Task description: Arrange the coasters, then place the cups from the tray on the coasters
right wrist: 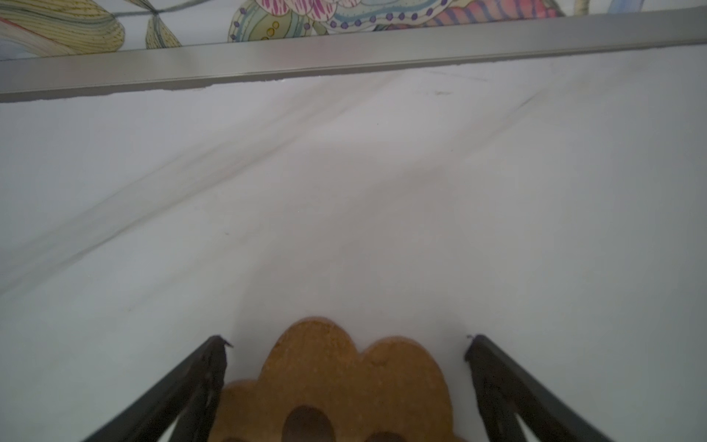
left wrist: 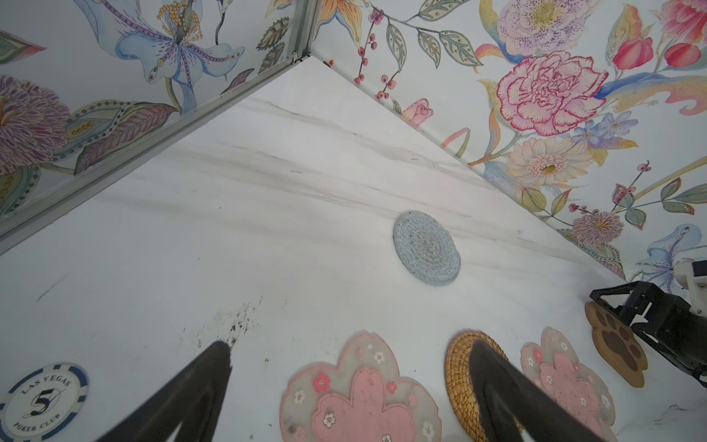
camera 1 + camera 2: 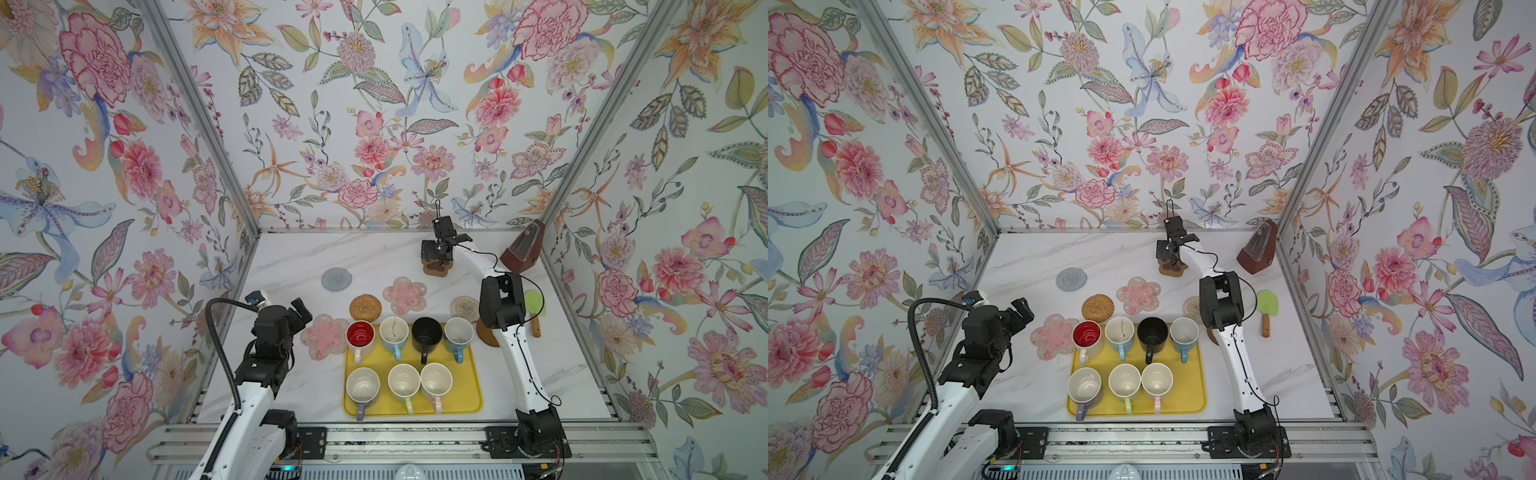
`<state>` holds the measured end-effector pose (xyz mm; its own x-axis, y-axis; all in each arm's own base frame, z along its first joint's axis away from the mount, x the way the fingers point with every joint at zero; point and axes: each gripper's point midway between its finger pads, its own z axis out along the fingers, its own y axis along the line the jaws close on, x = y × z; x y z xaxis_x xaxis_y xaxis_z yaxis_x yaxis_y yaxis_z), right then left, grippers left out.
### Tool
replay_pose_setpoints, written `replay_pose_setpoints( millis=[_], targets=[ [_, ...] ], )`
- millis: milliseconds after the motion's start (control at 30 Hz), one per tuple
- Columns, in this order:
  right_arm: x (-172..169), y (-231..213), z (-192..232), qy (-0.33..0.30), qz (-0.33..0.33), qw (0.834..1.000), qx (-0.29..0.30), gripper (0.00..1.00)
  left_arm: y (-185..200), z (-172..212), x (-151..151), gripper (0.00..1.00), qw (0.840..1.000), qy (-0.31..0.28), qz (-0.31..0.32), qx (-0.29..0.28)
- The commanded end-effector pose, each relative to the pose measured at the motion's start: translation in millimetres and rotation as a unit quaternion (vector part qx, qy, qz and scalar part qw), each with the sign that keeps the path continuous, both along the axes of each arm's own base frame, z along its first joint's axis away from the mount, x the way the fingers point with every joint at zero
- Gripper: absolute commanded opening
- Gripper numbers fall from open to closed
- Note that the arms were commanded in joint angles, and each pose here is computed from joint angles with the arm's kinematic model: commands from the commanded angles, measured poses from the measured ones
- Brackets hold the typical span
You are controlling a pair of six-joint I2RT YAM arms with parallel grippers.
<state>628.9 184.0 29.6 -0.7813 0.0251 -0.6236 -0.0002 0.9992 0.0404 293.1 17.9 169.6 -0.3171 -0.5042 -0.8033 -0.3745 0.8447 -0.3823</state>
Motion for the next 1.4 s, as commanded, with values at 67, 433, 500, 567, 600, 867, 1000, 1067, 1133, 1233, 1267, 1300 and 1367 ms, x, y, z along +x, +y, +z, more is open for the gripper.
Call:
replay_pose_setpoints(
  millis=[67, 433, 500, 567, 600, 867, 1000, 1067, 1133, 1233, 1267, 1300, 1367],
  targets=[
    [-15, -4, -15, 0.04, 0.007, 0.999, -0.015, 0.99, 1, 4, 3, 0.99, 1.0, -0.012, 0.004, -0.008],
    [-42, 5, -18, 0.066, 0.039, 0.997, -0.03, 0.99, 0, 3, 3, 0.99, 1.0, -0.011, 0.001, -0.007],
    [-45, 4, -14, 0.063, 0.039, 0.997, -0.034, 0.99, 0, 3, 2, 0.99, 1.0, -0.01, 0.0, -0.006],
    [-46, 3, -10, 0.059, 0.038, 0.997, -0.033, 0.99, 0, 2, 2, 0.99, 1.0, -0.008, 0.0, -0.004],
    [-48, 3, -7, 0.059, 0.036, 0.997, -0.028, 0.99, 0, 1, 2, 0.99, 1.0, -0.007, -0.001, -0.003],
    [-47, -2, 49, 0.013, 0.027, 0.999, -0.018, 0.99, -16, 6, 9, 0.97, 0.999, 0.013, -0.05, -0.006],
    [-55, -6, 115, -0.049, 0.024, 0.999, -0.006, 0.99, -32, 17, 22, 0.95, 0.995, 0.036, -0.09, 0.002],
    [-67, -12, 143, -0.074, 0.021, 0.997, 0.003, 0.99, -44, 23, 28, 0.94, 0.993, 0.044, -0.111, 0.01],
    [-86, -19, 160, -0.09, 0.016, 0.996, 0.012, 0.99, -58, 33, 35, 0.93, 0.991, 0.048, -0.126, 0.021],
    [-126, -37, 164, -0.098, 0.003, 0.995, 0.028, 0.99, -85, 43, 49, 0.92, 0.986, 0.055, -0.157, 0.028],
    [-137, -42, 163, -0.098, -0.001, 0.995, 0.031, 0.99, -94, 45, 54, 0.92, 0.984, 0.062, -0.165, 0.031],
    [-152, -48, 157, -0.093, -0.007, 0.995, 0.031, 0.99, -105, 46, 60, 0.92, 0.981, 0.07, -0.175, 0.034],
    [-180, -62, 149, -0.085, -0.02, 0.996, 0.034, 0.99, -124, 44, 72, 0.91, 0.977, 0.088, -0.19, 0.044]
  ],
)
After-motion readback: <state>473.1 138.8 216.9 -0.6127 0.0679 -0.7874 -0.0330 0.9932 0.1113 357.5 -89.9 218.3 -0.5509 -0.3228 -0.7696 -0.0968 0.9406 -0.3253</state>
